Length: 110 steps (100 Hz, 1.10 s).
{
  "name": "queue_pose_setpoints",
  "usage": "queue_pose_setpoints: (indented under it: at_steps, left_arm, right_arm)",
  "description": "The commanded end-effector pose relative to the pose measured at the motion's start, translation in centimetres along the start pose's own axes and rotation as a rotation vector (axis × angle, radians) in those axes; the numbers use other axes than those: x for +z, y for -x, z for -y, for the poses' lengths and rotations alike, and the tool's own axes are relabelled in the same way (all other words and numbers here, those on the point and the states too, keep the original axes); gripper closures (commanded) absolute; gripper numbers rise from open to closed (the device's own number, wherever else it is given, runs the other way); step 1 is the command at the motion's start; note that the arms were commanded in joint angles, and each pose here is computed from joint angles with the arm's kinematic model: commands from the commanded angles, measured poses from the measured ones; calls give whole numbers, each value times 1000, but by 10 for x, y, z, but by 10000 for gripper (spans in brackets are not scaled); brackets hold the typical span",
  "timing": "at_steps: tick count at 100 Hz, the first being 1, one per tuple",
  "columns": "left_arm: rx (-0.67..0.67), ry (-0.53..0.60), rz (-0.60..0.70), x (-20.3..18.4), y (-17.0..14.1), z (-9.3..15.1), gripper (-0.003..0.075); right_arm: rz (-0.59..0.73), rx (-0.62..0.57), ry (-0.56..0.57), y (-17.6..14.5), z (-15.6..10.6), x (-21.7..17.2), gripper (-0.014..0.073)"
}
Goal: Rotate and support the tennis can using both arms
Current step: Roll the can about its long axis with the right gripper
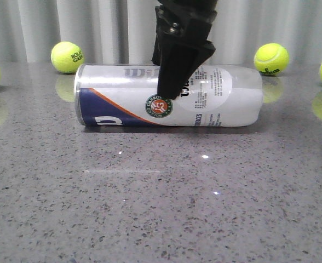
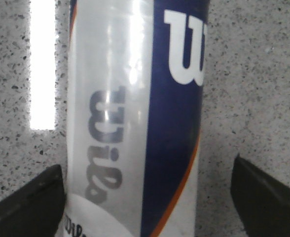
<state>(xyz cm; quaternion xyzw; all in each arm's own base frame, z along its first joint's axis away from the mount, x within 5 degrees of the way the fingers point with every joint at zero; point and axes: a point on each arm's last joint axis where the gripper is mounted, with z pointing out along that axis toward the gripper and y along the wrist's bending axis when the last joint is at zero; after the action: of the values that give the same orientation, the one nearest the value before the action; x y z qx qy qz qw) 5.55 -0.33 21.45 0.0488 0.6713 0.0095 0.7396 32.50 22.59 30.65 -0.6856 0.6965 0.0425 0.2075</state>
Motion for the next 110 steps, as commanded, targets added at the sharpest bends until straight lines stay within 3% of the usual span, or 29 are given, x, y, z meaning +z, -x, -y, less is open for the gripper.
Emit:
queue_pose_setpoints:
  at_steps: [1,87,110]
  left_arm:
    - [-11,3,67,-2,-7,1,741]
    - [-11,3,67,-2,-7,1,741]
    - [-11,3,67,-2,-7,1,741]
  right_arm:
    - [57,-11,-70,6,0,-33,-53]
    - [62,-19,-68,4,-10,-57,-53]
    - [119,247,-115,4,-20,-92,-53]
